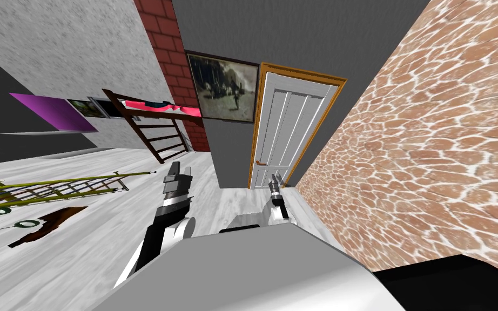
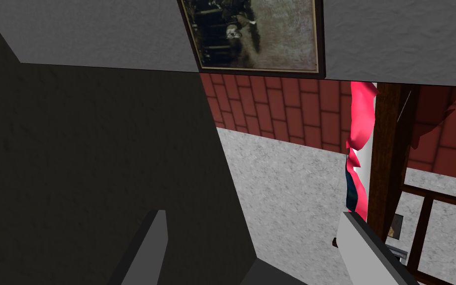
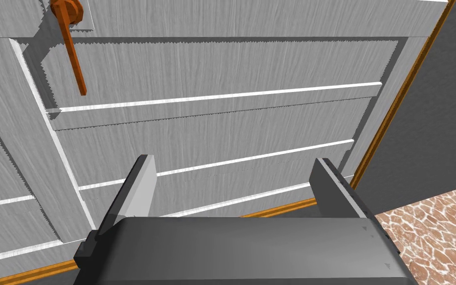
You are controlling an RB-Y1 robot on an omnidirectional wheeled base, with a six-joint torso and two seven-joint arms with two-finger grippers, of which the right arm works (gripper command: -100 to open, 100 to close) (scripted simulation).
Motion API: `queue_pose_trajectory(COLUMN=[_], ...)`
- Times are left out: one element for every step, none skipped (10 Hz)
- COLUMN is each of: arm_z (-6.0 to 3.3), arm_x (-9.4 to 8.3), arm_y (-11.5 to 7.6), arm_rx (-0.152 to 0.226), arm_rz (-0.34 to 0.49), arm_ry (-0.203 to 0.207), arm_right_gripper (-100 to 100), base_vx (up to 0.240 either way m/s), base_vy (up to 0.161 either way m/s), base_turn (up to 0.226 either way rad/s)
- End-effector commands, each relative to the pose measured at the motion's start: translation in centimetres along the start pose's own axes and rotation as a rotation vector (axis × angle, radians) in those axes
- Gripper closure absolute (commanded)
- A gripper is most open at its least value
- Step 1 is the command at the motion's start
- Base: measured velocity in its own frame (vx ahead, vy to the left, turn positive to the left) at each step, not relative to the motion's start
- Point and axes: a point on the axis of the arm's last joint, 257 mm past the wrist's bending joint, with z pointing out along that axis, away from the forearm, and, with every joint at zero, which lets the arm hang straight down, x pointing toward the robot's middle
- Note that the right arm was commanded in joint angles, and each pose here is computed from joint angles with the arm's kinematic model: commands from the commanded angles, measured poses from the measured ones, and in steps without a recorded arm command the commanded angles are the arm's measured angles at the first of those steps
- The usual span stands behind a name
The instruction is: Pull the door open
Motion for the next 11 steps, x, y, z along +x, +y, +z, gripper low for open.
queue_pose_trajectory(arm_z=[0.04, 0.18, 0.32, -0.01, -0.05, 0.11, -0.1, -0.06, -0.03, -0.14, -0.31], arm_x=[-0.3, -0.3, -0.4, -0.5, -0.6, -0.7, -0.7, -0.8, -0.9, -1.0, -1.1], arm_y=[-1.1, -1.6, -2.2, -2.8, -3.6, -4.1, -4.5, -5.1, -5.7, -6.4, -6.7], arm_rx=[0.017, 0.024, 0.03, 0.046, 0.06, 0.065, 0.074, 0.084, 0.093, 0.108, 0.114], arm_rz=[-0.001, -0.001, -0.001, -0.002, -0.002, -0.002, -0.002, -0.003, -0.003, -0.003, -0.003], arm_ry=[0.0, 0.001, 0.002, 0.0, 0.0, 0.001, 0.0, 0.0, 0.0, -0.001, -0.002], arm_right_gripper=[-100, -100, -100, -100, -100, -100, -100, -100, -100, -100, -100], base_vx=[0.05, 0.083, 0.096, 0.068, 0.064, 0.072, 0.058, 0.063, 0.069, 0.089, 0.069], base_vy=[-0.002, -0.009, -0.009, 0.0, 0.004, 0.0, -0.005, -0.005, -0.014, -0.009, 0.001], base_turn=[0.012, 0.019, 0.021, 0.01, 0.011, 0.021, 0.009, 0.009, 0.021, 0.023, 0.006])
